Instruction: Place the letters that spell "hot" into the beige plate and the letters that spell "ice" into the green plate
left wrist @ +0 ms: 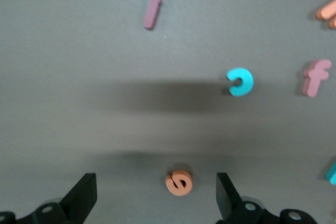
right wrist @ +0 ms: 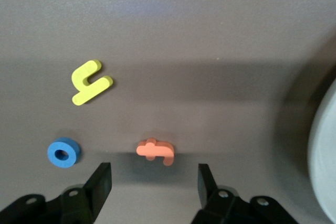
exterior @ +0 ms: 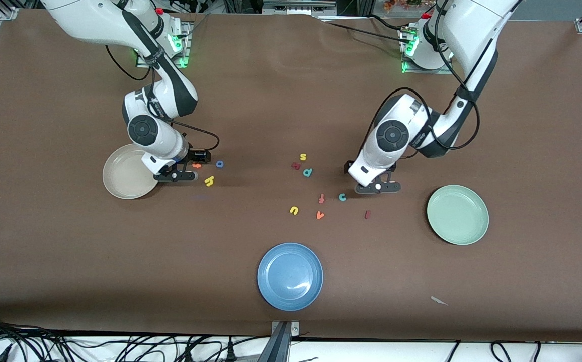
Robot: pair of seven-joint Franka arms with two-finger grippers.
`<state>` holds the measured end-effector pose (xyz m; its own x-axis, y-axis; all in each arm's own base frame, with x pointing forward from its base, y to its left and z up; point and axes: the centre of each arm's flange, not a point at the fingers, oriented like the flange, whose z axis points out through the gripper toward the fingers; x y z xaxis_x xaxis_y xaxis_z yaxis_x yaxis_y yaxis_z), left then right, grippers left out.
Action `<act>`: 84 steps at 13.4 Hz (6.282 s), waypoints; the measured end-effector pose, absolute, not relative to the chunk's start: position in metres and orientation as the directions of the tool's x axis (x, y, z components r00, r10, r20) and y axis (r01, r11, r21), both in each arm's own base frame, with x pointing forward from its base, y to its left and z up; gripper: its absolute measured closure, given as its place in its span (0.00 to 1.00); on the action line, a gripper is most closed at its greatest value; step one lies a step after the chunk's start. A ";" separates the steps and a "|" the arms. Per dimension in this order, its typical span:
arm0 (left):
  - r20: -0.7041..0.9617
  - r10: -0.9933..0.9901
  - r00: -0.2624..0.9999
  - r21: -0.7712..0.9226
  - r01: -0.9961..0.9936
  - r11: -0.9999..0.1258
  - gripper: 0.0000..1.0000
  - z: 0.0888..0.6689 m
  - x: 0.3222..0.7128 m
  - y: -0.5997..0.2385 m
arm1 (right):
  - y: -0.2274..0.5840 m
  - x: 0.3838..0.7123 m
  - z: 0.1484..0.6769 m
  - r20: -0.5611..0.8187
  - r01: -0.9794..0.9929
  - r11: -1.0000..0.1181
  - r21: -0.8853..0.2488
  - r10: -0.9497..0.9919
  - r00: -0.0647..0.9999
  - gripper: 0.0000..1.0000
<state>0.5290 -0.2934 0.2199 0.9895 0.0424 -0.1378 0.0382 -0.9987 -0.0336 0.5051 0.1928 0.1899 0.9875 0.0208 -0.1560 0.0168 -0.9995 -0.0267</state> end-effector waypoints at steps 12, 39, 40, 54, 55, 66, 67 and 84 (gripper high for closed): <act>-0.218 0.005 0.976 -0.032 -0.002 -0.999 0.23 0.173 0.501 -0.303 | 0.189 0.506 0.177 -0.153 0.035 -0.999 -0.039 0.041 0.987 0.46; -0.172 0.020 0.985 0.009 0.021 -1.000 0.70 0.182 0.519 -0.305 | 0.130 0.569 0.243 -0.271 0.036 -0.999 0.034 0.025 0.962 0.66; -0.171 0.028 0.985 0.007 0.029 -1.000 0.70 0.187 0.527 -0.302 | 0.104 0.576 0.243 -0.270 0.038 -0.998 0.040 0.026 0.962 0.66; -0.187 0.040 0.982 0.008 0.042 -0.999 0.70 0.239 0.621 -0.141 | -0.009 0.590 0.217 -0.275 0.036 -0.996 0.084 0.012 0.961 0.26; -0.185 0.056 0.981 0.003 0.058 -0.998 0.70 0.239 0.623 -0.130 | 0.001 0.592 0.224 -0.267 0.031 -0.996 0.083 0.008 0.964 0.15; -0.152 0.060 0.987 -0.122 0.041 -0.992 0.53 0.233 0.636 -0.016 | 0.156 0.581 0.256 -0.175 -0.250 -0.967 0.057 -0.256 0.951 0.03; -0.142 0.036 0.989 -0.113 0.020 -0.993 0.42 0.232 0.638 -0.016 | 0.162 0.580 0.254 -0.153 -0.260 -0.965 0.043 -0.263 0.952 0.03; -0.107 -0.309 0.945 0.119 -0.297 -0.947 0.03 0.196 0.658 -0.228 | 0.233 0.547 0.169 -0.112 -0.353 -0.936 0.003 -0.351 0.930 0.24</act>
<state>0.6578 -0.2283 0.1963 0.9448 -0.3095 -0.1074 -0.2968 -0.9475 0.1194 0.5473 0.2328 0.1694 0.9295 -0.3514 -0.1117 -0.3533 -0.9355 0.0031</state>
